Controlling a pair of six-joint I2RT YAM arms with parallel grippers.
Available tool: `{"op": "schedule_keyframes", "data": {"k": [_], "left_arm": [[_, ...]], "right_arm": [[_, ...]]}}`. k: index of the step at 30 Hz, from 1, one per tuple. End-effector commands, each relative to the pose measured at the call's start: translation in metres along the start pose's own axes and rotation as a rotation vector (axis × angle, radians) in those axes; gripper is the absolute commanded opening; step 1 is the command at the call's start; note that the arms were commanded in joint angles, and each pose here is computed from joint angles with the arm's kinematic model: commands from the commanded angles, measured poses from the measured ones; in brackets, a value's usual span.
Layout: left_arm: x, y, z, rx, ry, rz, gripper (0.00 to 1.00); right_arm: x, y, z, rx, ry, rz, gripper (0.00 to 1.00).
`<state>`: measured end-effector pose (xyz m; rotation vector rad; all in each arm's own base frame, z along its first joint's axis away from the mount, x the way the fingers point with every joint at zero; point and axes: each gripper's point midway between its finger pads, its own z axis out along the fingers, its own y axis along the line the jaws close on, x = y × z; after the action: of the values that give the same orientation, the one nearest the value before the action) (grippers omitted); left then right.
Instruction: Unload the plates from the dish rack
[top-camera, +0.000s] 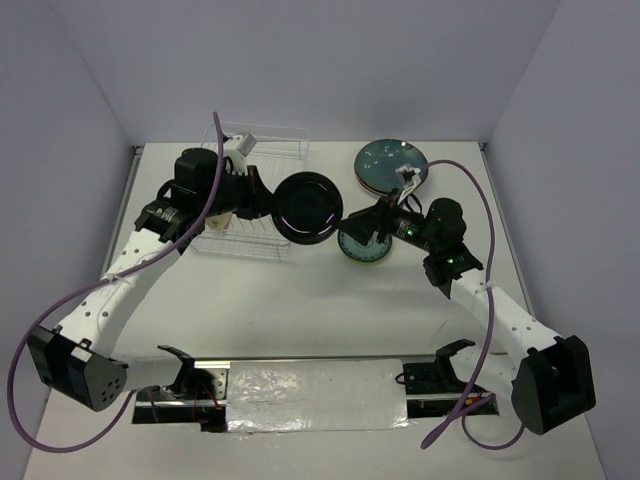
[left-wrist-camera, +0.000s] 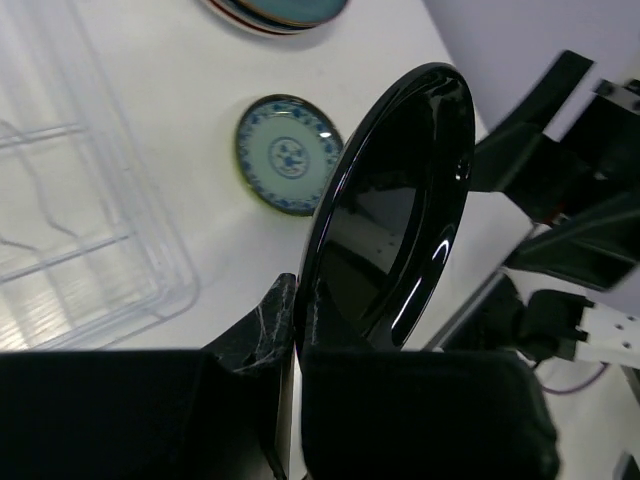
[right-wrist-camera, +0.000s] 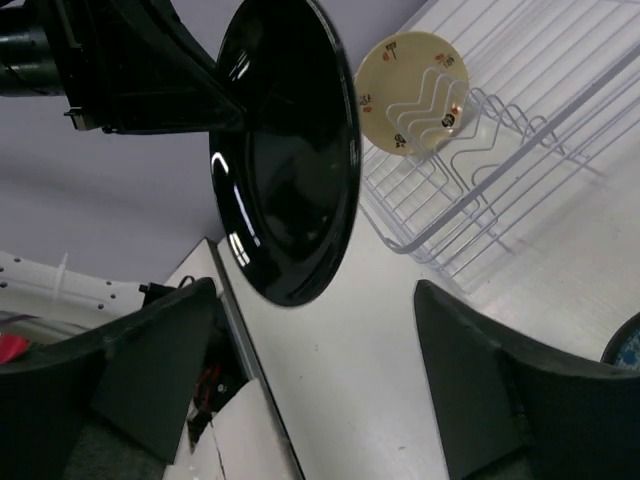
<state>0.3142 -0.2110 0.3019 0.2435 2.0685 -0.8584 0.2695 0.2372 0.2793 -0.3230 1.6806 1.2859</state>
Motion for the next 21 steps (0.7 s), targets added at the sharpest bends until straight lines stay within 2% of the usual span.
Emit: {"op": "schedule_keyframes", "data": {"k": [1,2,5,7,8,9,10,11,12,13,14,16,17,18,19,20,21], "left_arm": [[-0.027,-0.057,-0.019,0.264,-0.102,0.038,0.0],[-0.022,-0.056,-0.017,0.27,-0.093,0.04,0.0],[-0.012,-0.051,-0.014,0.265,-0.07,0.036,0.0],[-0.008,-0.05,-0.011,0.273,-0.063,0.036,0.0],[-0.006,-0.048,-0.009,0.27,-0.056,0.031,0.04],[-0.005,-0.047,-0.007,0.265,-0.049,0.03,0.12],[-0.002,-0.043,-0.004,0.256,-0.039,0.025,0.19],[-0.002,-0.041,-0.002,0.241,-0.036,0.023,0.4],[0.001,-0.035,0.001,0.217,-0.021,0.013,0.51],[0.002,-0.032,0.002,0.198,-0.018,0.01,0.7],[-0.003,-0.022,0.005,0.139,-0.034,0.006,0.71],[-0.002,-0.01,0.005,0.067,-0.025,0.004,0.76],[-0.005,0.003,0.006,-0.007,-0.042,-0.001,0.82],[-0.007,0.011,0.005,-0.059,-0.048,-0.005,0.99],[-0.006,0.021,0.0,-0.131,-0.04,-0.017,1.0],[-0.012,0.044,-0.006,-0.272,-0.078,-0.023,1.0],[-0.015,0.052,-0.013,-0.326,-0.091,-0.023,1.0]], "right_arm": [[-0.012,0.014,0.004,-0.071,-0.055,-0.027,0.8],[-0.012,0.01,0.005,-0.057,-0.055,-0.02,0.69],[-0.011,0.002,0.008,-0.022,-0.055,-0.007,0.62],[-0.01,-0.002,0.01,-0.016,-0.053,-0.001,0.49],[-0.01,-0.001,0.01,-0.018,-0.053,0.003,0.28],[-0.011,-0.001,0.01,-0.016,-0.057,0.006,0.13],[-0.011,-0.004,0.01,-0.003,-0.057,0.014,0.08],[-0.013,-0.006,0.01,0.013,-0.067,0.014,0.07],[-0.014,-0.007,0.009,0.022,-0.071,0.018,0.06],[-0.013,-0.011,0.008,0.042,-0.07,0.028,0.06],[-0.015,-0.017,0.008,0.075,-0.085,0.044,0.0],[-0.01,-0.034,0.007,0.14,-0.074,0.11,0.0],[-0.009,-0.042,0.006,0.167,-0.074,0.136,0.0],[-0.009,-0.053,0.005,0.212,-0.081,0.167,0.0],[-0.003,-0.072,-0.001,0.289,-0.076,0.233,0.0],[0.002,-0.087,-0.004,0.352,-0.071,0.271,0.0],[0.01,-0.107,-0.011,0.449,-0.068,0.315,0.0]]}}
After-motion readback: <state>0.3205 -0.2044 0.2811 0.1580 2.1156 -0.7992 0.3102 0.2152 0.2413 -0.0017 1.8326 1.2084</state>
